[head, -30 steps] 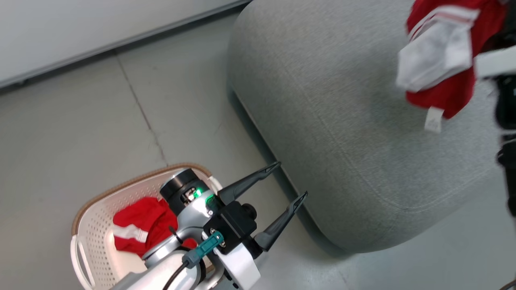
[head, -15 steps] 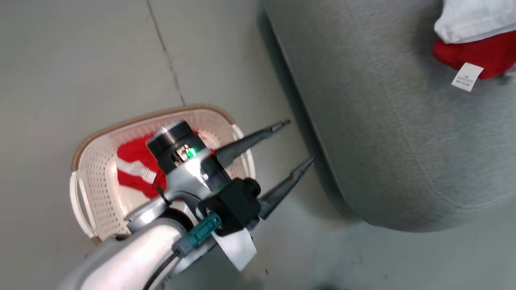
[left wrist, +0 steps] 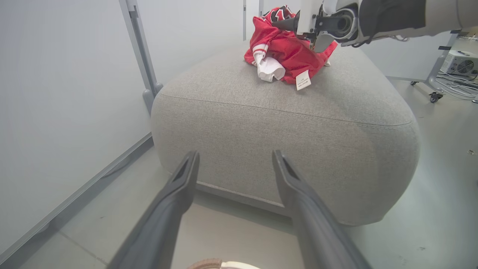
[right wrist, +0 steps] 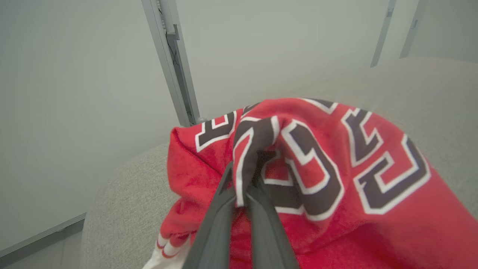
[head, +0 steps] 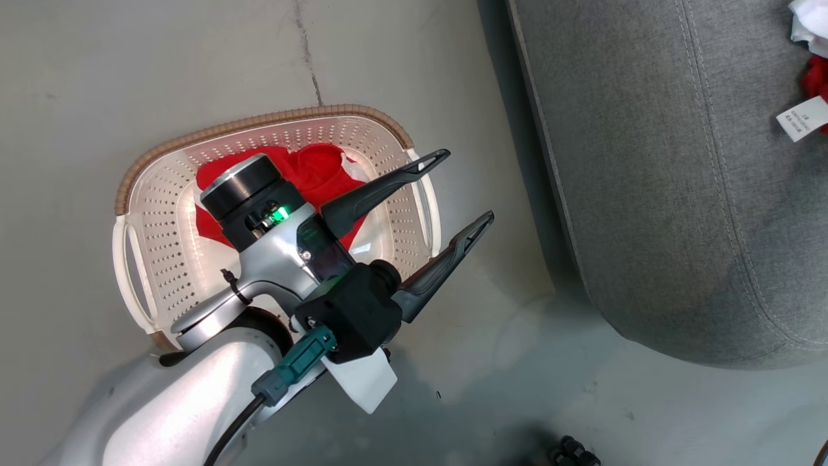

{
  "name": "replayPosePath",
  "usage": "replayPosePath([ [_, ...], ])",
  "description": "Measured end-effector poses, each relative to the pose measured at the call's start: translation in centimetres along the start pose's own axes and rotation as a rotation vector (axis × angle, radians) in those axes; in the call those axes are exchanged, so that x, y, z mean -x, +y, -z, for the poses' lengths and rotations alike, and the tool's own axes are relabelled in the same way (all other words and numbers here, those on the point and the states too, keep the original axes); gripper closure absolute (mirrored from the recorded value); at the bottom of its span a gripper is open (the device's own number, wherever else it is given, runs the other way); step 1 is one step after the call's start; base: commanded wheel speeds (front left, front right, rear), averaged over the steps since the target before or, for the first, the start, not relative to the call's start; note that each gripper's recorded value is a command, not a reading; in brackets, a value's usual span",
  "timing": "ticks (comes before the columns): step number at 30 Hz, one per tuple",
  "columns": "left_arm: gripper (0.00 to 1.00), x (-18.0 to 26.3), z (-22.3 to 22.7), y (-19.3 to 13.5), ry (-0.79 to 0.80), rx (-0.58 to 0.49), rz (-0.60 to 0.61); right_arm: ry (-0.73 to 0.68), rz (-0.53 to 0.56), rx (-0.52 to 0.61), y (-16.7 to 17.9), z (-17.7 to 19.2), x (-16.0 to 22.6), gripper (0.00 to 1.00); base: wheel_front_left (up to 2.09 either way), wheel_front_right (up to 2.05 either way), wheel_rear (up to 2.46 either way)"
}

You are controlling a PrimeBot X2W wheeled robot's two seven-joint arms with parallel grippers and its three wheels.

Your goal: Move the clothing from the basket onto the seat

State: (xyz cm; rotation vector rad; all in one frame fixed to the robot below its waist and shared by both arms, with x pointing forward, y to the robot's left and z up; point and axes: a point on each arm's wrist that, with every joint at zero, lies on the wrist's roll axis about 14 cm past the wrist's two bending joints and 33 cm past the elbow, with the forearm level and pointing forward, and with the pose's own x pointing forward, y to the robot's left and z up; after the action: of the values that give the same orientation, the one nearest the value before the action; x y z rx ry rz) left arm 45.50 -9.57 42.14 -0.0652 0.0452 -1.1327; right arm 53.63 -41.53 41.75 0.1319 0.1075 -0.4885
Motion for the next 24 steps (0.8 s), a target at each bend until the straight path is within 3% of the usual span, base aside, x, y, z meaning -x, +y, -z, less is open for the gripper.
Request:
replayPosePath([
  [12,0.0,0.2,-2.6,-2.2,-0.03,0.002,0.005,0.004,-0.007,0.027,-1.1,-0.9,4.3,0.0,0.0,0.0,0.0],
  [24,0.0,2.6,-7.0,-5.2,-0.075,0.009,-0.102,-0.078,-0.13,0.036,0.5,-4.3,12.1,0.0,0.0,0.0,0.0],
])
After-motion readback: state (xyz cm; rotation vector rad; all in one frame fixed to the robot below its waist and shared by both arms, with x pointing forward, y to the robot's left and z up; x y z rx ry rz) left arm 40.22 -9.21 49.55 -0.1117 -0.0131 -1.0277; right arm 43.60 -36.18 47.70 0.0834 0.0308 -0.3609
